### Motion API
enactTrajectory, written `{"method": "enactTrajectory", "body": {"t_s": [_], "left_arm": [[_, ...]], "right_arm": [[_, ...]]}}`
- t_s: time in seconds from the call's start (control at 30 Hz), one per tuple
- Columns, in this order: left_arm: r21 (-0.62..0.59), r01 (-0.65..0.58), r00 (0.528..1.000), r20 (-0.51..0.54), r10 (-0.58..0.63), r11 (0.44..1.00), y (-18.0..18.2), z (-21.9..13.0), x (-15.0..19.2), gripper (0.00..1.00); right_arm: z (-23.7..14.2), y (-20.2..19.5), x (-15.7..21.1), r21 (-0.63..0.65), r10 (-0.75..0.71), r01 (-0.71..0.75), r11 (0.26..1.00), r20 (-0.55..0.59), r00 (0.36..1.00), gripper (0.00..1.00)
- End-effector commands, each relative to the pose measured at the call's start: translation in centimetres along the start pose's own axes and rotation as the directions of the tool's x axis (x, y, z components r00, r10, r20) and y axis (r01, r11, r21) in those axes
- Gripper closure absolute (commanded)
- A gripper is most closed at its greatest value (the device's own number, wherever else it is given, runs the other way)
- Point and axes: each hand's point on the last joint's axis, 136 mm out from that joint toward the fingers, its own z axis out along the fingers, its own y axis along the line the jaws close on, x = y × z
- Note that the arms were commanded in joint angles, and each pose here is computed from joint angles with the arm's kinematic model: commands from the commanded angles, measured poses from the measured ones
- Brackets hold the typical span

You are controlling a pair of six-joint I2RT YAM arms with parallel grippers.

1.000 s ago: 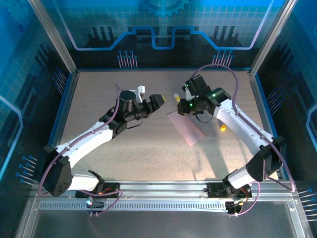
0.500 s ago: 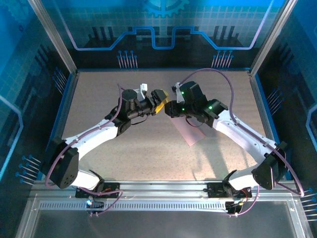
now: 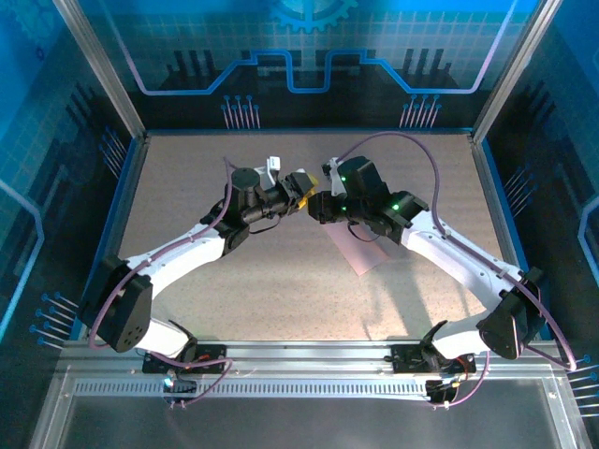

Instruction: Place the letter into the envelope and seal it

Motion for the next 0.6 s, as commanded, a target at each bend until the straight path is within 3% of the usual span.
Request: {"method": "enactTrajectory", "body": {"t_s": [0.0, 0.07, 0.2, 0.3, 0.57], "left_arm": [[0.049, -0.022, 1.000, 0.007, 0.021, 0.999, -1.9, 0.1, -0.6, 0.72], [0.049, -0.024, 1.000, 0.008, 0.023, 0.999, -1.9, 0.1, -0.7, 0.80], [0.037, -0.031, 0.999, 0.012, 0.031, 0.999, -1.4, 0.0, -1.0, 0.88], [0.011, -0.047, 0.999, 0.018, 0.046, 0.999, -0.7, -0.3, -1.6, 0.90], [-0.139, -0.129, 0.992, -0.013, 0.129, 0.982, 3.2, -0.7, -2.5, 0.91]], "right_arm": [[-0.1, 0.8, 0.1, -0.030, 0.000, 0.000, 1.000, 0.005, 1.000, 1.00], [-0.2, 0.7, 0.2, -0.026, -0.003, 0.003, 1.000, 0.003, 1.000, 1.00], [-1.1, 0.0, 0.0, -0.012, -0.005, 0.006, 1.000, 0.024, 1.000, 0.82], [-2.7, -1.1, -0.3, 0.002, 0.007, -0.007, 1.000, 0.044, 0.999, 0.74], [-6.5, -6.6, -0.3, 0.097, 0.091, -0.100, 0.990, 0.094, 0.991, 0.74]]}}
